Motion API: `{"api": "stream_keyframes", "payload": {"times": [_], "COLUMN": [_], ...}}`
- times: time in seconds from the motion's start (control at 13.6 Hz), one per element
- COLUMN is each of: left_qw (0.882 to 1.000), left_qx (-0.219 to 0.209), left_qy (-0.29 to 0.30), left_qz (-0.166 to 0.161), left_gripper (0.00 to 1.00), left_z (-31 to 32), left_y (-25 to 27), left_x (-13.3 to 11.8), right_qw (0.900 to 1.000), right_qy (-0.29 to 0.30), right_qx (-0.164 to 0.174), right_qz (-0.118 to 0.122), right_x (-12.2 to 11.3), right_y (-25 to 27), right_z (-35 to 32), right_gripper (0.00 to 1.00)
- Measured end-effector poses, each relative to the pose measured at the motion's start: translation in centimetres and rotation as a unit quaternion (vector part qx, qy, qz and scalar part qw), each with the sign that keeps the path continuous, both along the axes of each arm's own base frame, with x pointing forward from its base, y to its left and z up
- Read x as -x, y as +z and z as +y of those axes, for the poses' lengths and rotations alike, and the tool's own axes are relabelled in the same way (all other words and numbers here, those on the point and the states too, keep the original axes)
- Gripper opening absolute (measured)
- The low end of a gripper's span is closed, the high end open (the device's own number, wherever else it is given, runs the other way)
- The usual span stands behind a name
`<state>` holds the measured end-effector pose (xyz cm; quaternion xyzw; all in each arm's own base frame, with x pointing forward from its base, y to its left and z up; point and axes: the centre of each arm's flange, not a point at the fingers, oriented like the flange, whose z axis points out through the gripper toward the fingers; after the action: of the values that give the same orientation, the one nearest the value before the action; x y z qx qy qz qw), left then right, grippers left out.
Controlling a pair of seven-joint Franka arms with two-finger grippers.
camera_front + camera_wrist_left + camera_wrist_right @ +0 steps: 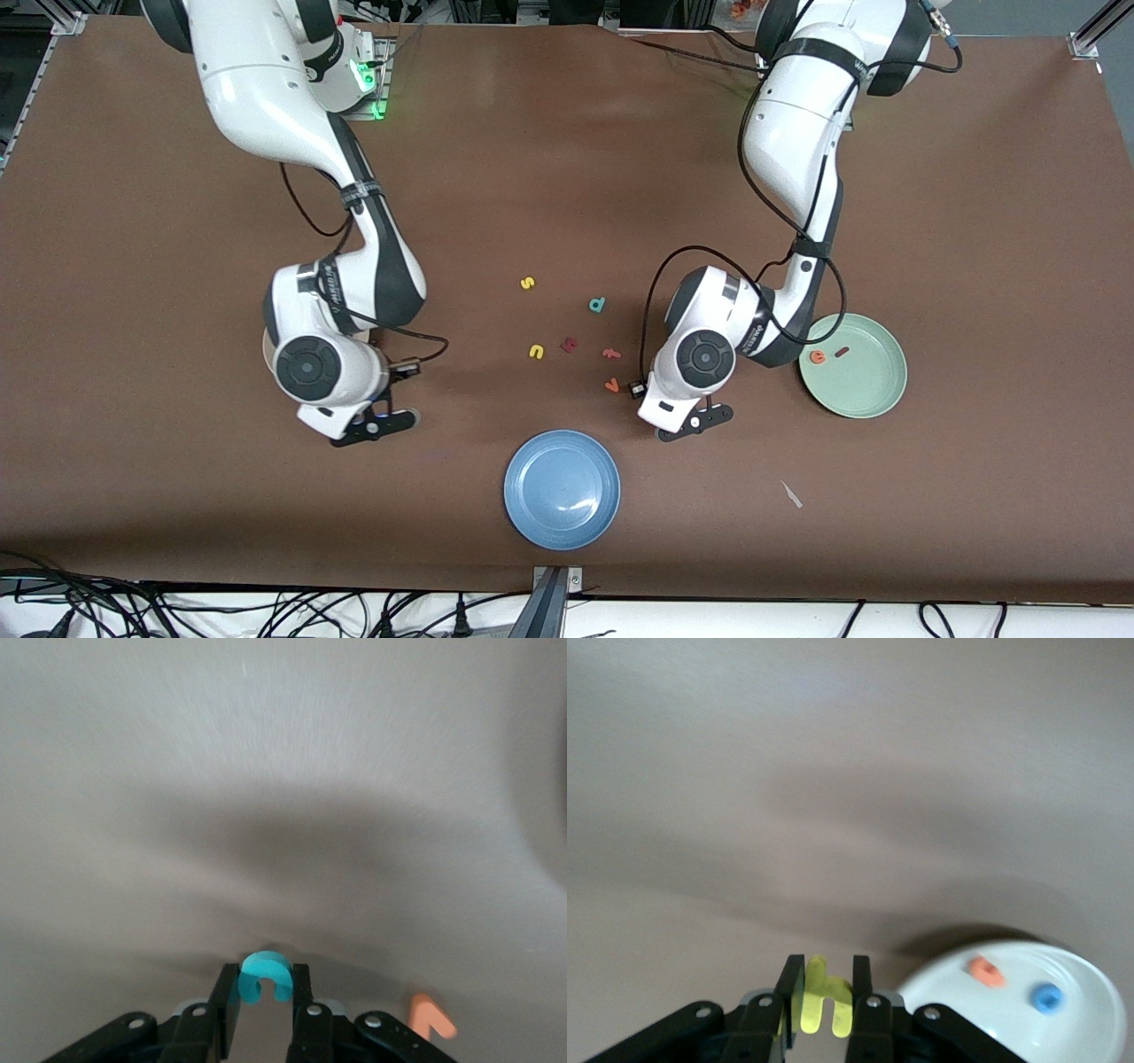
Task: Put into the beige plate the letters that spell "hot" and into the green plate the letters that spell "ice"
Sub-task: 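Lift yellow h with the right gripper while the left gripper grasps cyan c, then place cyan c on the green plate while the right gripper places yellow h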
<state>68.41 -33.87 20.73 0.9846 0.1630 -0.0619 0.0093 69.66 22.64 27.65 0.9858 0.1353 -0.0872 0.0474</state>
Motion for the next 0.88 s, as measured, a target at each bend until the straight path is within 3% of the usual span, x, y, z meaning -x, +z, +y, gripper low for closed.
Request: {"api": "stream_keyframes", "payload": {"times": [0.22, 0.44, 0.73, 0.88], "left_qw": [0.998, 0.990, 0.976, 0.970], "left_qx": [0.012, 0.024, 0.053, 0.067], "left_qy": [-0.058, -0.134, -0.208, -0.230], "left_qz": [0.007, 0.021, 0.036, 0.042], "left_gripper": [0.25, 0.25, 0.25, 0.25], "left_z": [2.8, 6.7, 16.5, 20.3], "left_y": [5.4, 6.8, 8.3, 9.1], "left_x": [-1.0, -1.0, -0.6, 0.4], "right_qw": [0.999, 0.995, 0.990, 0.991], "right_qy": [0.019, 0.056, 0.102, 0.086], "right_qx": [-0.005, -0.013, -0.013, -0.026], "right_qz": [-0.033, -0.076, -0.096, -0.099], "right_x": [1.9, 5.0, 7.8, 8.0], "right_y": [-0.5, -4.1, -6.4, -6.1], "right_z": [-3.3, -8.2, -11.6, -11.6], "right_gripper": [0.26, 0.26, 0.26, 0.41]}}
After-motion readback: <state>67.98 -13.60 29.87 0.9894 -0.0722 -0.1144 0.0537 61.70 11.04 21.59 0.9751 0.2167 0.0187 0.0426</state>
